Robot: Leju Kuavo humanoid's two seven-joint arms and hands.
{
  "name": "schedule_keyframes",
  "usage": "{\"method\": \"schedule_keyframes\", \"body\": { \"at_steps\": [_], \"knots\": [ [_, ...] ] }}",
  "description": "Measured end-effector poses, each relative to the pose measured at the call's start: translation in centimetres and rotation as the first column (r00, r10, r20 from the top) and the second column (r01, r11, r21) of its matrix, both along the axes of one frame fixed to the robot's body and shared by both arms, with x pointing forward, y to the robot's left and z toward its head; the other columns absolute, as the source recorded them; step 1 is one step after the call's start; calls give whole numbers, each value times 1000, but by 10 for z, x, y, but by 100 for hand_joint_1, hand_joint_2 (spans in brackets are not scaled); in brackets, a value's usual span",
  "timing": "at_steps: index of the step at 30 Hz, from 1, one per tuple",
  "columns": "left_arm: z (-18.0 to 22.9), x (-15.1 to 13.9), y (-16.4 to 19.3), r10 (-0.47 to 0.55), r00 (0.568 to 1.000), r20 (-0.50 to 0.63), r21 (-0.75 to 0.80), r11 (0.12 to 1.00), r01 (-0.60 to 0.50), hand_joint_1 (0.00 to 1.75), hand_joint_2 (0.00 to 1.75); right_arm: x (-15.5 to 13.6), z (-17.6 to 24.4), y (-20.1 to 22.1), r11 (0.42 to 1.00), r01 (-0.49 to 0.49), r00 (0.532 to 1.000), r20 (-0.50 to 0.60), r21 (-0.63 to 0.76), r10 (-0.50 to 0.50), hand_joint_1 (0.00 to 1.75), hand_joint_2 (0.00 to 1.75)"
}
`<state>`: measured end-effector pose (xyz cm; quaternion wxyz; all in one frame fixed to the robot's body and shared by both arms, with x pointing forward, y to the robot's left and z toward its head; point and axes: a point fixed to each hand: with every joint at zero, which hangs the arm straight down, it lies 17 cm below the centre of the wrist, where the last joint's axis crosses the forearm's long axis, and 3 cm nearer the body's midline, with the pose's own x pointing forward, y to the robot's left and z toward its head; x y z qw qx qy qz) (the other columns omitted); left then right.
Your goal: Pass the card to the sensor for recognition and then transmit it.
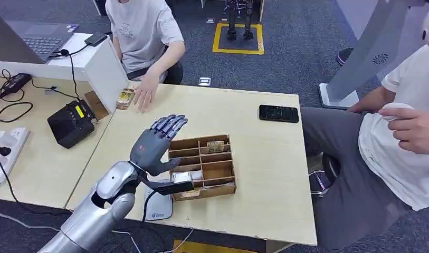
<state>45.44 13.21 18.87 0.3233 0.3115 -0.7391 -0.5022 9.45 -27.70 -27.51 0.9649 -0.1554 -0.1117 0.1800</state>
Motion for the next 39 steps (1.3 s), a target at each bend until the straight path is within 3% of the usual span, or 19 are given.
{"method": "schedule_keyframes", "body": {
  "at_steps": [21, 39],
  "knots": [
    [-18, -6, 20, 23, 999, -39, 19, 1000, -22, 0, 175, -1, 0, 1, 1000, 10, 1000, -2, -1, -10, 0, 0],
    [-46, -7, 16, 7, 992, -127, 59, 998, 1, 0, 175, 1, 0, 2, 1000, 7, 1000, 5, 2, -7, 0, 0]
  ]
}}
